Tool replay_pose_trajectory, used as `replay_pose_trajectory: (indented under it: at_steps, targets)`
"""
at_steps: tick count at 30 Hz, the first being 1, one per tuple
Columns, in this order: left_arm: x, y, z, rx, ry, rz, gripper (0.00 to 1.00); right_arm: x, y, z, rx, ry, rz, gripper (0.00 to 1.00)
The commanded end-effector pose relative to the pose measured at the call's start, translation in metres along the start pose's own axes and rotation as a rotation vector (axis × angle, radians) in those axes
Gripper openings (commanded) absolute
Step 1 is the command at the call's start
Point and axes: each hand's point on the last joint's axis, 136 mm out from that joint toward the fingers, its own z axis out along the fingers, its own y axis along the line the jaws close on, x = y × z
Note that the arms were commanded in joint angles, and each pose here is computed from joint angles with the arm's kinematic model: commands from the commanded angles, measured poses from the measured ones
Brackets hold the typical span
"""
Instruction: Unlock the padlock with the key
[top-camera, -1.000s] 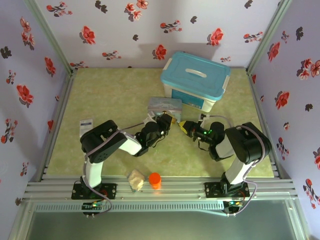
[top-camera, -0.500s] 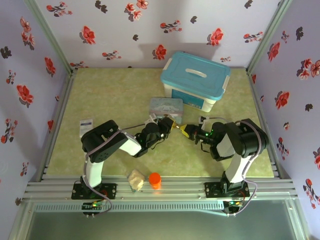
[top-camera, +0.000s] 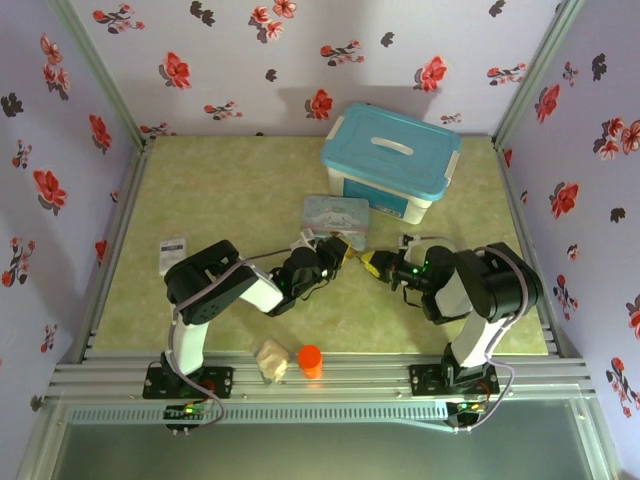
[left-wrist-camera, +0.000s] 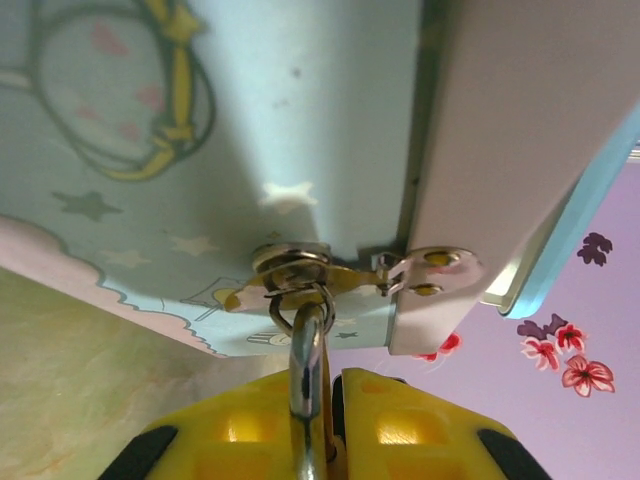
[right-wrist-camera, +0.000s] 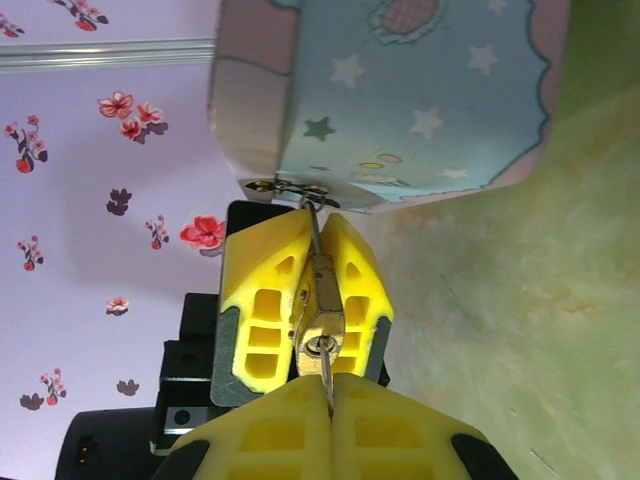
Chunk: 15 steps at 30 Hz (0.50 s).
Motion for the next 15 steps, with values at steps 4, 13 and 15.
replay_pose_trajectory:
  at_steps: [4,13,15]
  targets:
    - [0.043,-0.06,-0.004,0.201,0.148,0.022,0.0,-0.013,0.008,0.003,-0.012,-0.055,0.07,0.0]
    - [0.043,-0.083,0.005,0.255,0.133,-0.016,0.0,-0.011,-0.005,0.003,0.027,-0.112,0.083,0.0]
    - [0.045,-0.091,0.008,0.273,0.141,-0.021,0.0,-0.013,-0.003,0.004,0.023,-0.126,0.079,0.0]
